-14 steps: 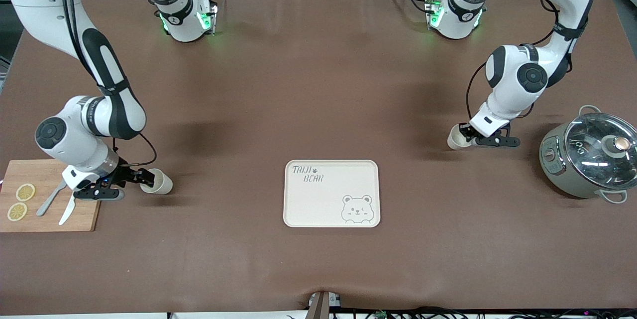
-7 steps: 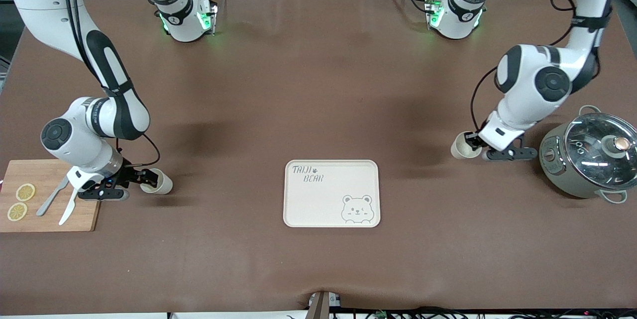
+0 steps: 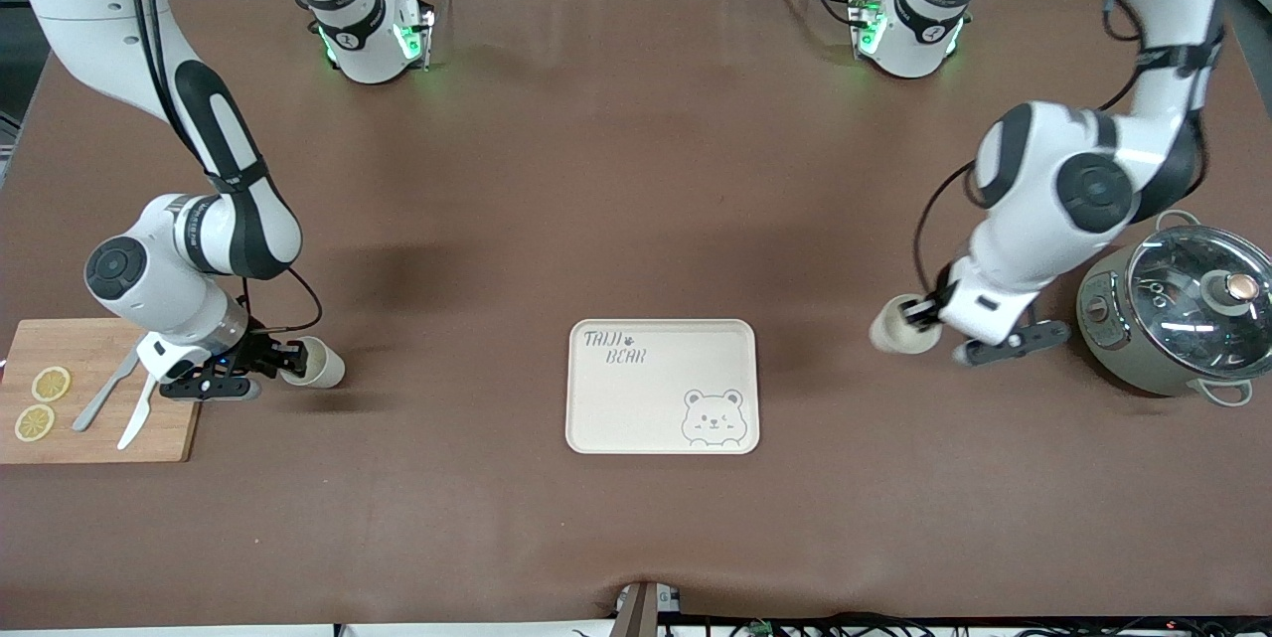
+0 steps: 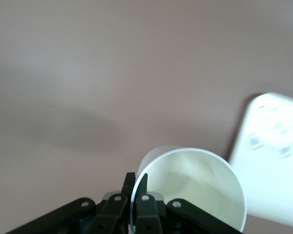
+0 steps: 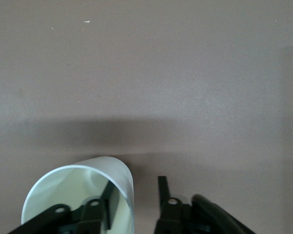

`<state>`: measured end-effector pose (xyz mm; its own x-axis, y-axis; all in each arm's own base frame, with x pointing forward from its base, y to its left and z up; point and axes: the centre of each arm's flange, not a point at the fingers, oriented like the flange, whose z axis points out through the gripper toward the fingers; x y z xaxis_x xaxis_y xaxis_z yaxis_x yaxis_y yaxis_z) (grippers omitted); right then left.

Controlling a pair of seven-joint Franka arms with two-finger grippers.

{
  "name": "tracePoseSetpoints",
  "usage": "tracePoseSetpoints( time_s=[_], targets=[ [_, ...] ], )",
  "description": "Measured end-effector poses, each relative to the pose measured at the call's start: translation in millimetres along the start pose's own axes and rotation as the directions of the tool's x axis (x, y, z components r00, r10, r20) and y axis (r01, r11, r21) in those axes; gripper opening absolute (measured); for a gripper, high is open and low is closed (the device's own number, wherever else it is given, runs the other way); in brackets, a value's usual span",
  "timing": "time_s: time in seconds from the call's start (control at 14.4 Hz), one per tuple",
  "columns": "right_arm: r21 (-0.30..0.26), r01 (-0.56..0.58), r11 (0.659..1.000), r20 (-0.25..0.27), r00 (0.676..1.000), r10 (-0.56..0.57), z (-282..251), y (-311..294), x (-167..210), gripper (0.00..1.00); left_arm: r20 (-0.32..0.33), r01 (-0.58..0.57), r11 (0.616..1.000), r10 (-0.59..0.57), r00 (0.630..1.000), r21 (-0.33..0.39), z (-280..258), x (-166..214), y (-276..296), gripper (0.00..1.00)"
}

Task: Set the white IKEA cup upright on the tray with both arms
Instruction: 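Carry the held cup onto the tray with the left gripper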

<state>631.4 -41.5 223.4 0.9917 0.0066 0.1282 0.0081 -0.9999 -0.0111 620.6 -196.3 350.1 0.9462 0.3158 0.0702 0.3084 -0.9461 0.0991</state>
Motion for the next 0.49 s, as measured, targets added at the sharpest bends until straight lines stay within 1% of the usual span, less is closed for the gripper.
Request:
tracePoseSetpoints(
  time_s=[0.07,0.21,0.28,0.35,0.49],
  targets=[
    [0.0,0.0,1.0,0.0,1.0,0.0,0,0,0,0.23,-0.016,0.051,0.998,-0.052,0.999,-0.029,25,-9,31,0.04],
    [0.001,0.002,1.0,-0.002,1.0,-0.002,-1,-2,1,0.06,-0.047,0.113,0.991,-0.117,0.992,-0.075,81,-33,83,0.04],
    [0.002,0.003,1.0,-0.003,1.0,-0.003,-2,-3,1,0.06,-0.062,0.127,0.988,-0.133,0.989,-0.082,105,-40,101,0.04],
    [0.002,0.004,1.0,-0.003,1.0,-0.004,-2,-3,1,0.04,-0.076,0.133,0.987,-0.14,0.987,-0.087,121,-42,115,0.04],
    [0.002,0.005,1.0,-0.004,1.0,-0.005,-3,-4,2,0.04,-0.095,0.135,0.986,-0.144,0.985,-0.1,129,-32,127,0.04]
  ],
)
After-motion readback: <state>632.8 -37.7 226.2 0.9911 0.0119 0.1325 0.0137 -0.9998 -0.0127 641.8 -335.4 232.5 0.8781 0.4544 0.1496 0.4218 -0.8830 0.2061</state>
